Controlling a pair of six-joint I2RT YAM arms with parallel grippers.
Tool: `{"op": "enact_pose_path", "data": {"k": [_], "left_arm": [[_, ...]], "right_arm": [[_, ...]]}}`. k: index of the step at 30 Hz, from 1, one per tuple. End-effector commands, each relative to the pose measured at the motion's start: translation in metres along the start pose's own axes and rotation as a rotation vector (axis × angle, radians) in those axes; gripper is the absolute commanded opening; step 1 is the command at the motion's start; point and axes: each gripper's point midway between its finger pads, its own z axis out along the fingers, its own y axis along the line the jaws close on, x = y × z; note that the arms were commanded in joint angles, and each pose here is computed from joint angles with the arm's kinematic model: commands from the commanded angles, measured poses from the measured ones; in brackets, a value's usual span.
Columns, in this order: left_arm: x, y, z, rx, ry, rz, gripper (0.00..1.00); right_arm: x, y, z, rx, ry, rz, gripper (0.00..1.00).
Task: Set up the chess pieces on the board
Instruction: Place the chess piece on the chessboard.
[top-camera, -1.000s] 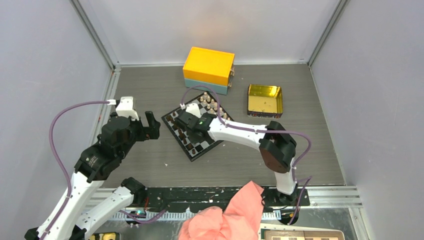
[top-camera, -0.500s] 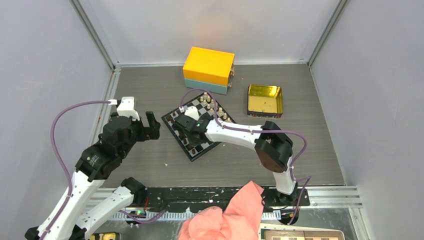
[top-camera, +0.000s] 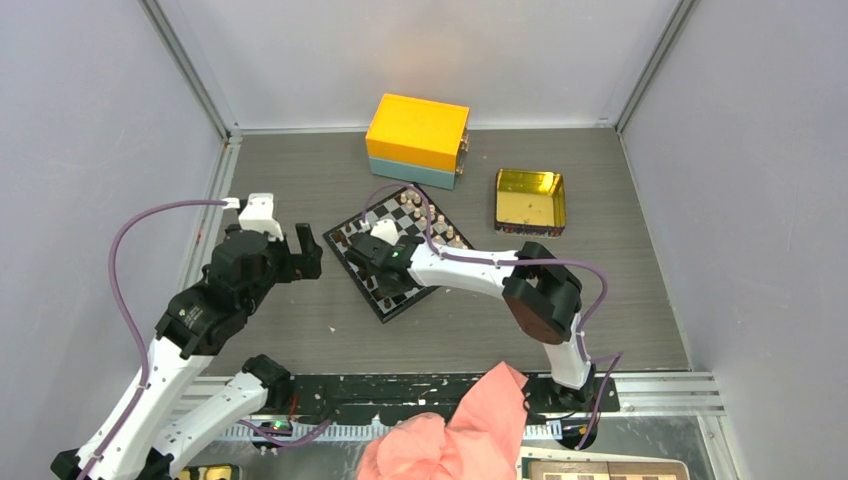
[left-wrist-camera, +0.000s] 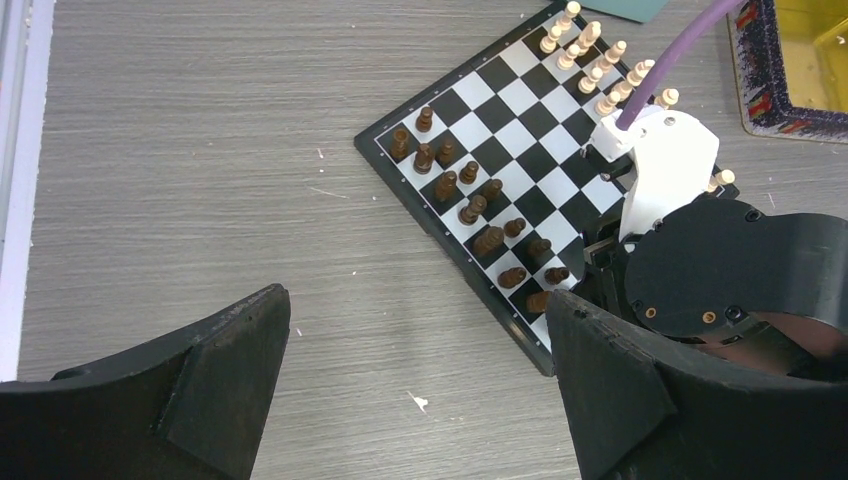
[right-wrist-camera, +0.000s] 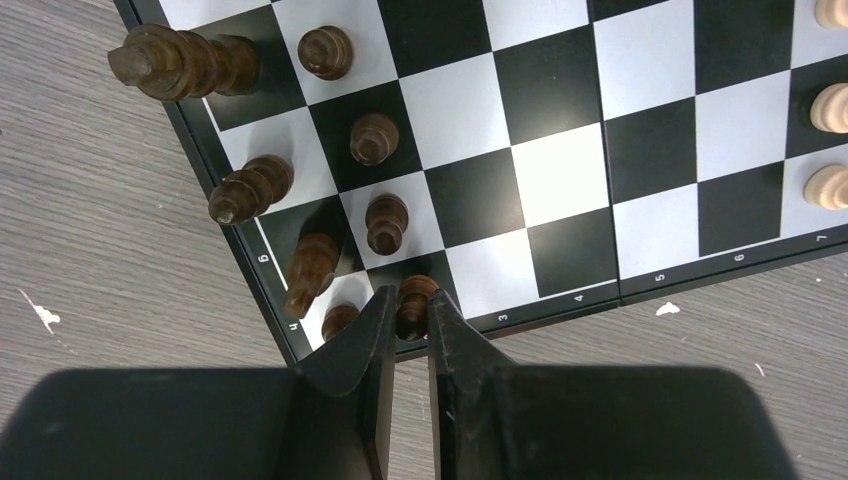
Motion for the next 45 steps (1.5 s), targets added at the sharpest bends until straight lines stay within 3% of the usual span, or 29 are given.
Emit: {"op": "enact_pose_path", "data": {"k": [1,17,31,39,45], "left_arm": [[-0.008,-0.001,0.001,0.002,-0.033,0.01,0.99],[-0.008,-0.003,0.003,0.004,-0.026,0.019,0.99],[-0.014,-0.005,0.004,0.01,-0.033,0.013,0.99],[-0.028,-0.006,0.0,0.004,-0.065,0.006,1.0],[-0.06,-0.004,-0.004,-0.027,-0.13,0.04,1.0]], "right_arm": [[-0.005,0.009,0.0,-0.028,-0.025,0.029,0.01],[0.003,0.011,0.005,-0.036,-0.001,0.034,0.04],[-0.011,0.007,-0.01,-0.036,-0.043,0.018,0.35],[-0.03,0.004,-0.033,-0.041,-0.087,-0.011,0.4],[-0.076,-0.007,-0.086,-0.037,-0.212,-0.022,0.42]]}}
